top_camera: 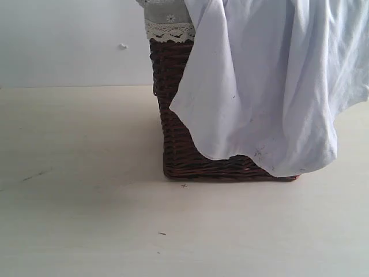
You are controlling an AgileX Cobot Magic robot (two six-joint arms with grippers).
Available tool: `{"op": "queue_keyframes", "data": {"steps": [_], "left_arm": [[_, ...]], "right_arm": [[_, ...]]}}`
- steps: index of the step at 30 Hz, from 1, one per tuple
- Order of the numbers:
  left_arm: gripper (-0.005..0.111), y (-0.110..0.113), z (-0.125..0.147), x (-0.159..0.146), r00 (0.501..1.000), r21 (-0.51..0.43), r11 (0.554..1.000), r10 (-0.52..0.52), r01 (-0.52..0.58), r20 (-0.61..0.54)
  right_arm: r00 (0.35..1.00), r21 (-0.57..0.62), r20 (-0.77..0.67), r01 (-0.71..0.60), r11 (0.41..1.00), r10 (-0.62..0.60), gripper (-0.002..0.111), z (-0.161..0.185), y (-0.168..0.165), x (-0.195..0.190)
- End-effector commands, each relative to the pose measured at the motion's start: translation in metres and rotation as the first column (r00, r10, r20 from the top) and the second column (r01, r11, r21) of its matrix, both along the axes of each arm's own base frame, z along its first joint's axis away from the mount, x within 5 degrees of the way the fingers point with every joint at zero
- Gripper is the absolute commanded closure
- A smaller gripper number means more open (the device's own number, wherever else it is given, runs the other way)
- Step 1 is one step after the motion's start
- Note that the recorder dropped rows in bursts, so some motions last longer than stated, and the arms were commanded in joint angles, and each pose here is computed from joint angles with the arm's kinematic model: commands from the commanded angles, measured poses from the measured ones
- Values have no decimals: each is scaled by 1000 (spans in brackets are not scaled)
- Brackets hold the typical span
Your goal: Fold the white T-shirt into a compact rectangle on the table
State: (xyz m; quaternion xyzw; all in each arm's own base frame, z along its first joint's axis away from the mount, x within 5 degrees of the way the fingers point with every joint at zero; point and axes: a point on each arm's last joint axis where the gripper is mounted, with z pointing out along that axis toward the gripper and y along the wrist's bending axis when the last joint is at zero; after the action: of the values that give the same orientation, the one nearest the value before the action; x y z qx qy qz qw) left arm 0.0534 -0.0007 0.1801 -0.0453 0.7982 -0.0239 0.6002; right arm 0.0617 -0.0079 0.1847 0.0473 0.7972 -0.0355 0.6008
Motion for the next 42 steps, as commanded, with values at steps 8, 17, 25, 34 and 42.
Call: {"op": "queue_keyframes", "data": {"steps": [8, 17, 25, 34, 42], "left_arm": [[107, -1, 1, 0, 1000, -13, 1000, -5, 6, 12], [107, -1, 1, 0, 1000, -13, 1000, -5, 6, 12], [107, -1, 1, 0, 1000, -13, 1000, -5, 6, 12], [107, -1, 1, 0, 1000, -13, 1000, -5, 6, 12], [107, 0, 1, 0, 999, 103, 994, -30, 28, 14]], "right_arm": [[1000, -3, 7, 5, 1000, -5, 108, -1, 0, 0], [1000, -3, 7, 5, 1000, -5, 108, -1, 0, 0], [1000, -3, 7, 5, 1000, -5, 108, -1, 0, 0], [1000, -3, 7, 5, 1000, -5, 108, -1, 0, 0], [1000, -3, 7, 5, 1000, -5, 108, -1, 0, 0]]}}
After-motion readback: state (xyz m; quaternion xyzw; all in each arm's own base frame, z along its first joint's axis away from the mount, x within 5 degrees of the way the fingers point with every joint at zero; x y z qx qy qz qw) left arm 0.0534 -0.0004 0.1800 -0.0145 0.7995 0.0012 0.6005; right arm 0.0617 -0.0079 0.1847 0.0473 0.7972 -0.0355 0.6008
